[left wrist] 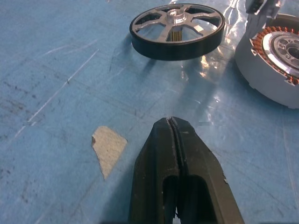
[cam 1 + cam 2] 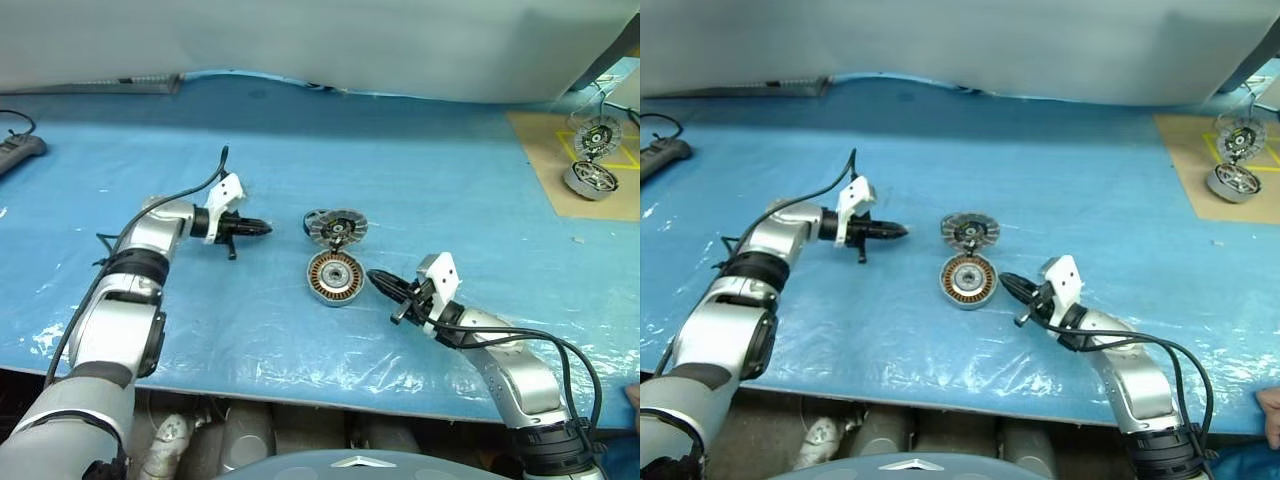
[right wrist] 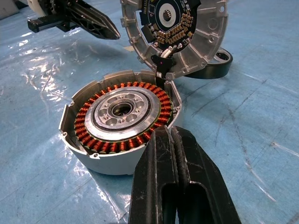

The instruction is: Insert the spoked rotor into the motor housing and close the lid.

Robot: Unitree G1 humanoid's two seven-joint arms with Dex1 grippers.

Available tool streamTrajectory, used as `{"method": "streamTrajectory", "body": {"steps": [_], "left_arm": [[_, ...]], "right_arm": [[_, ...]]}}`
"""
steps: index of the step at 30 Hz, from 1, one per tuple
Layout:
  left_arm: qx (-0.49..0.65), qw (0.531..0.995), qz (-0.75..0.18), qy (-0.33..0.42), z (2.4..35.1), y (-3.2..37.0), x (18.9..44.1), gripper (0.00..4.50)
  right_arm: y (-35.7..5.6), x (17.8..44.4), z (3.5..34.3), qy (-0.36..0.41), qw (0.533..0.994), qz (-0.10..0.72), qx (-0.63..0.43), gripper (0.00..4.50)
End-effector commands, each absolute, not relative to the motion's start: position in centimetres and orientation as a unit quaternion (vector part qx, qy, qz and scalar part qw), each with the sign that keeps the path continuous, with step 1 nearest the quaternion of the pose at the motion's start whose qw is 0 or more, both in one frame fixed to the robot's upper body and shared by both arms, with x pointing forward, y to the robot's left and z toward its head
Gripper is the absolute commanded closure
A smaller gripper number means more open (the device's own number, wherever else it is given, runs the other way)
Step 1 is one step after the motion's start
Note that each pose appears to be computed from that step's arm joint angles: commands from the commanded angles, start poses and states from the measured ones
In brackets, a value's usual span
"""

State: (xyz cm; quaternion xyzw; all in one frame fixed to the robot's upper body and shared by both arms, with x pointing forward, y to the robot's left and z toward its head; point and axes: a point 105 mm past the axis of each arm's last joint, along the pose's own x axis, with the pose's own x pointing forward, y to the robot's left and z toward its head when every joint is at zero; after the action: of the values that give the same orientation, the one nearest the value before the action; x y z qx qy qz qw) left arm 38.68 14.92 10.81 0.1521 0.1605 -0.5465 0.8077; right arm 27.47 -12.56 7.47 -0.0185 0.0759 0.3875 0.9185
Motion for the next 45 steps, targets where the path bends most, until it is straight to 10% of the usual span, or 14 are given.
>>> {"method": "streamTrajectory", "body": {"steps": [1, 8, 45], "left_arm": [[0.147, 0.829, -0.526, 0.121, 13.0, 14.1, 39.8, 4.48], [0.145, 0.840, -0.516, 0.087, 14.7, 10.4, 41.5, 2.57], [0.197, 0.783, -0.556, 0.199, 8.8, 6.3, 40.3, 2.57]], "right_arm": [[-12.3, 27.5, 8.5, 0.053, 0.917, 0.395, -0.026, 4.50], [-12.3, 27.8, 8.5, 0.055, 0.916, 0.397, -0.030, 4.50], [-12.5, 27.8, 8.4, 0.056, 0.921, 0.382, -0.040, 4.50]]}}
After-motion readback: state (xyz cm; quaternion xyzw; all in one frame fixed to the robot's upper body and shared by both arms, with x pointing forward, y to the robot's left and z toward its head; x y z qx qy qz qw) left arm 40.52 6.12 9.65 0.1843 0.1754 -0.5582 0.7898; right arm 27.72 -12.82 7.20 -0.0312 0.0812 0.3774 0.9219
